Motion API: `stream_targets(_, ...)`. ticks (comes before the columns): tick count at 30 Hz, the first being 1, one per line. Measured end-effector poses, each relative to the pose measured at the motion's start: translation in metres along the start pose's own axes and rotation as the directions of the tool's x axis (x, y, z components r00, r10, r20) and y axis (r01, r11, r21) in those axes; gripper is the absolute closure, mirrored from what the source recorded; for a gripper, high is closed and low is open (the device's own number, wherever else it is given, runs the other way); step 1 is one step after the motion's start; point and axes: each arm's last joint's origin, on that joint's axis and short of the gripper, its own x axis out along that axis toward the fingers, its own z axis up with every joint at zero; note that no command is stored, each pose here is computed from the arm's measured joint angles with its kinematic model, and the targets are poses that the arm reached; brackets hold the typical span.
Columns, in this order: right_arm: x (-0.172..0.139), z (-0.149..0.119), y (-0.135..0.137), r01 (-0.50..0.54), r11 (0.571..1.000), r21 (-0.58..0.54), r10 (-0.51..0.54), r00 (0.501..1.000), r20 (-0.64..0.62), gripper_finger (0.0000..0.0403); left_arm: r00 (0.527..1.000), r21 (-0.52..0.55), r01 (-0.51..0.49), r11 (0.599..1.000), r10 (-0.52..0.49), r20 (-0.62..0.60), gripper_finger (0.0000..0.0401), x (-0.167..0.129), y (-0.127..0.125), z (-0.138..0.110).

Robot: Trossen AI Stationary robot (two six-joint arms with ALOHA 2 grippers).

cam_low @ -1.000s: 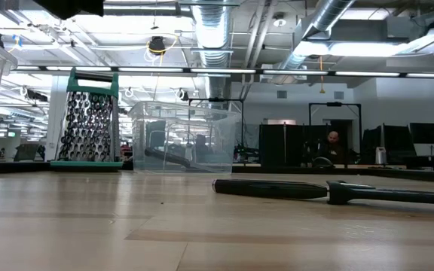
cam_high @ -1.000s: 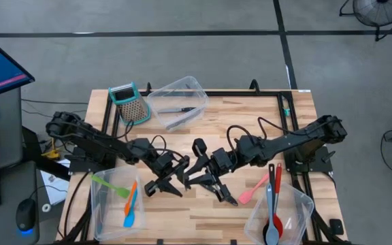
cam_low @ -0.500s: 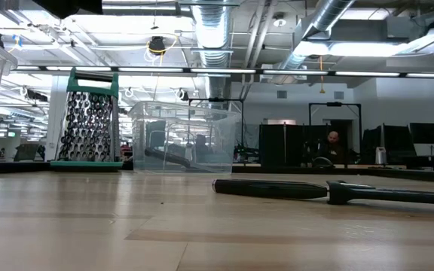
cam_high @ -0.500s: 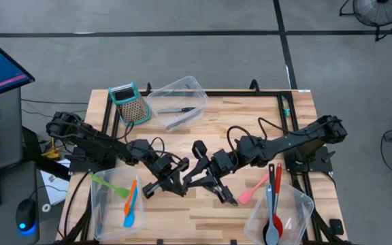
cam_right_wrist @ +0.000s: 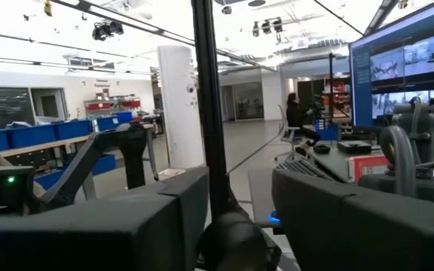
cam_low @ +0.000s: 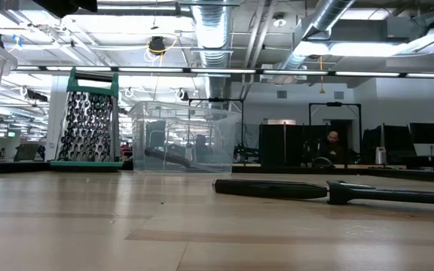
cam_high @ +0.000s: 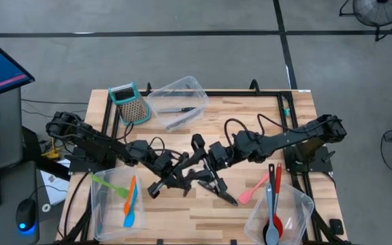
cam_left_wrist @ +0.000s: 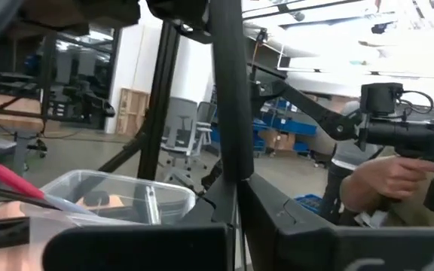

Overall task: Pick & Place Kitchen Items
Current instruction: Put the black knife into the top transparent bin

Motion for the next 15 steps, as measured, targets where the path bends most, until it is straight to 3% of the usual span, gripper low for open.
stream_targets(10,-0.002,0.002,-0.009,0.023,1.000,0.005,-0.023,1.000,0.001,0.0219,0.998,0.023,-0.067,0.998,0.066,0.025,0.0401,-0.002,0.003,0.004)
stream_targets(15,-0.015,0.026,-0.002,0.018,1.000,0.002,-0.018,1.000,0.021,0.0214,0.986,0.030,-0.161,0.987,0.160,0.044,0.0401,-0.017,0.006,0.011)
